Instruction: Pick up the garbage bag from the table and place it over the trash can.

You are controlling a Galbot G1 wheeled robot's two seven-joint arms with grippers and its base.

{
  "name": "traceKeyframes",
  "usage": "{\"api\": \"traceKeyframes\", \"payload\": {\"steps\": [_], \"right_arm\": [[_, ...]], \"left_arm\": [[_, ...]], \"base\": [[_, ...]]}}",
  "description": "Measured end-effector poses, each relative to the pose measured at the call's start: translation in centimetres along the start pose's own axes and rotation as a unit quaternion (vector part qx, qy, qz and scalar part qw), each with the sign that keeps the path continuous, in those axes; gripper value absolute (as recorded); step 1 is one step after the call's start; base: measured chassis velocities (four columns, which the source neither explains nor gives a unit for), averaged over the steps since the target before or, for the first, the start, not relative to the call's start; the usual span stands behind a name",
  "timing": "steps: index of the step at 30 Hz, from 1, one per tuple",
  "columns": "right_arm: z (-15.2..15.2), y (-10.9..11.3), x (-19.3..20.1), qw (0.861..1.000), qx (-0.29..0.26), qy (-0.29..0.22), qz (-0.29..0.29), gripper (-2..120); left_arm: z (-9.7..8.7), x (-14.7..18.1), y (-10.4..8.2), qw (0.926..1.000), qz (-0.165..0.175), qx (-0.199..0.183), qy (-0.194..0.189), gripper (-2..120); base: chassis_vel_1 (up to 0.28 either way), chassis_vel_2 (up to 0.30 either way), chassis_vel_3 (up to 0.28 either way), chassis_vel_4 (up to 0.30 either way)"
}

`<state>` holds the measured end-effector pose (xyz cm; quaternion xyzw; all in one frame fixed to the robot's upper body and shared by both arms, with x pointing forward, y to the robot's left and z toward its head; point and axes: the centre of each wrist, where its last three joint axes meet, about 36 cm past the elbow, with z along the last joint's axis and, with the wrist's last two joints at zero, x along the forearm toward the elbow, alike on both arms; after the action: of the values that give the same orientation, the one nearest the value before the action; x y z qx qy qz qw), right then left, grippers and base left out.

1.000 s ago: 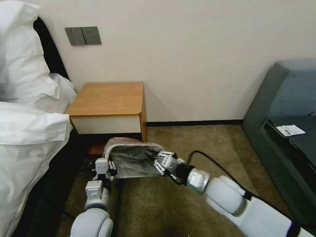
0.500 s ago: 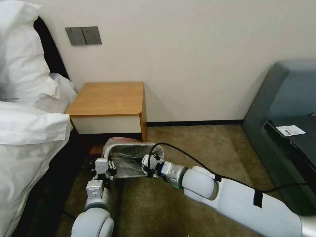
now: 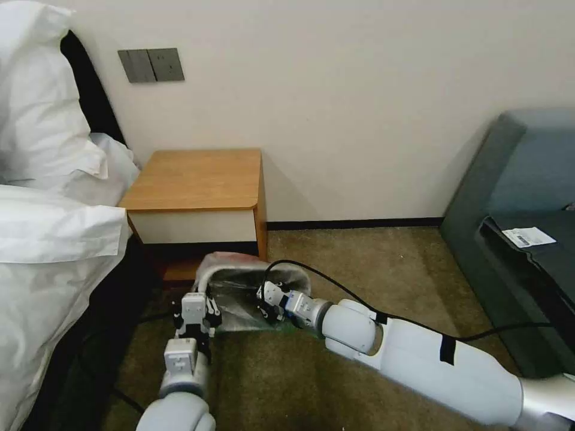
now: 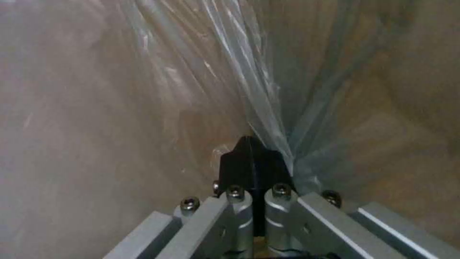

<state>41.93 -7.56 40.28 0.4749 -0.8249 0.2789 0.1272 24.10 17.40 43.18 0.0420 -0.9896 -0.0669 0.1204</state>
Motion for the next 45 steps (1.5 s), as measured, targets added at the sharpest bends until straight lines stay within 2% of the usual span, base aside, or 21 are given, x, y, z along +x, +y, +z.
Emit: {"api": "traceKeyframes", "payload": {"steps": [8,15,25,35,45], "right_arm": [[-0.4,0.8,-1.9,1.000,0.016,0.004,-0.006,0],[0.5,0.5,-2.6,0.999,0.031,0.011,0.000,0],[1.4,0.1,-2.8,0.999,0.030,0.015,0.010,0],[0.6,1.1,-0.6,0.999,-0.021,-0.017,0.023,0],[0.5,2.1,4.5,0.994,-0.066,-0.072,0.053,0]], "left_arm": [[-0.1,1.3,-1.0,0.9999,0.013,-0.007,-0.004,4],[-0.9,1.8,-1.4,0.9997,0.018,-0.001,-0.014,4],[-0.6,1.6,-1.6,0.9998,0.018,-0.002,-0.011,4],[-0.5,0.1,0.1,0.9998,-0.015,0.002,-0.010,4],[-1.1,-1.0,1.3,0.9968,-0.036,0.067,0.023,4]], "base": [[0.000,0.000,0.000,0.000],[0.000,0.000,0.000,0.000],[0.000,0.000,0.000,0.000],[0.000,0.000,0.000,0.000],[0.000,0.000,0.000,0.000]]}}
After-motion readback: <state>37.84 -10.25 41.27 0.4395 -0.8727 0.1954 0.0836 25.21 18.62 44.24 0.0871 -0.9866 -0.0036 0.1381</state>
